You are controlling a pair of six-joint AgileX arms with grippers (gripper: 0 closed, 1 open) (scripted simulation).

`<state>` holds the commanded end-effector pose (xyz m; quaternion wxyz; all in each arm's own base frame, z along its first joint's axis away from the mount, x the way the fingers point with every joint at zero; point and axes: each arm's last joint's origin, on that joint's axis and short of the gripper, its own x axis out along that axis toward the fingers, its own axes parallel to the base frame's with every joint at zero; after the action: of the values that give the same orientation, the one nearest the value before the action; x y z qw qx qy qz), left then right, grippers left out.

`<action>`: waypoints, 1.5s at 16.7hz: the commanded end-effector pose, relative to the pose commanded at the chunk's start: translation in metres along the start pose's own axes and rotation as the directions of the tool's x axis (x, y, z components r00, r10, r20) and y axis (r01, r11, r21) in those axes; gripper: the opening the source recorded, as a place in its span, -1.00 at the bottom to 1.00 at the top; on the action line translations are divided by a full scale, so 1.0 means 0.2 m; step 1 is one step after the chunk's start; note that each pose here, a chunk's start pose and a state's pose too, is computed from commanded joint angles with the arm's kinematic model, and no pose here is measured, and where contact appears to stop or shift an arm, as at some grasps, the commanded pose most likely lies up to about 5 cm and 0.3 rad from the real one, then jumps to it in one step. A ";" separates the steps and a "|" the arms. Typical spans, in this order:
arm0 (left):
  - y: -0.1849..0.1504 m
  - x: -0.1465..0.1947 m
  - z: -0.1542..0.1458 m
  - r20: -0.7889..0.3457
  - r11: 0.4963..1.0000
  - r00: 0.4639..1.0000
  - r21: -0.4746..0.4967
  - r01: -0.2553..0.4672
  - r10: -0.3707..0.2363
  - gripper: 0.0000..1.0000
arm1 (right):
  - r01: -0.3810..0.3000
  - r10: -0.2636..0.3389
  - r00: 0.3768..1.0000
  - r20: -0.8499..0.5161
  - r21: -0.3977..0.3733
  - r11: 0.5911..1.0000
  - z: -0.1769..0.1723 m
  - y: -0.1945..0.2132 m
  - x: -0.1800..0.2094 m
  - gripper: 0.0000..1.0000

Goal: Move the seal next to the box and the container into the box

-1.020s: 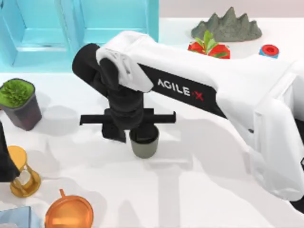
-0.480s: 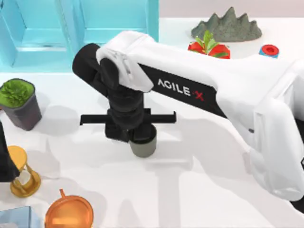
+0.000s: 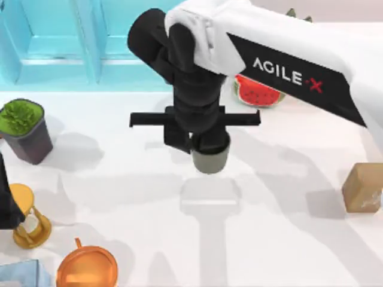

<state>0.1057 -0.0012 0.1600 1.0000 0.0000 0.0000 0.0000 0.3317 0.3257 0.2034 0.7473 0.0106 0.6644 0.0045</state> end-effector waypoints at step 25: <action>0.00 0.00 0.00 0.000 1.000 1.000 0.000 0.000 0.000 1.00 | -0.014 0.017 0.994 -0.109 0.022 1.000 0.07 -1.53 -0.23 -1.00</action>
<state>0.1057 -0.0012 0.1600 1.0000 0.0000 0.0000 0.0000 0.3381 0.0178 0.2436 0.7096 0.0233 0.7042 0.0039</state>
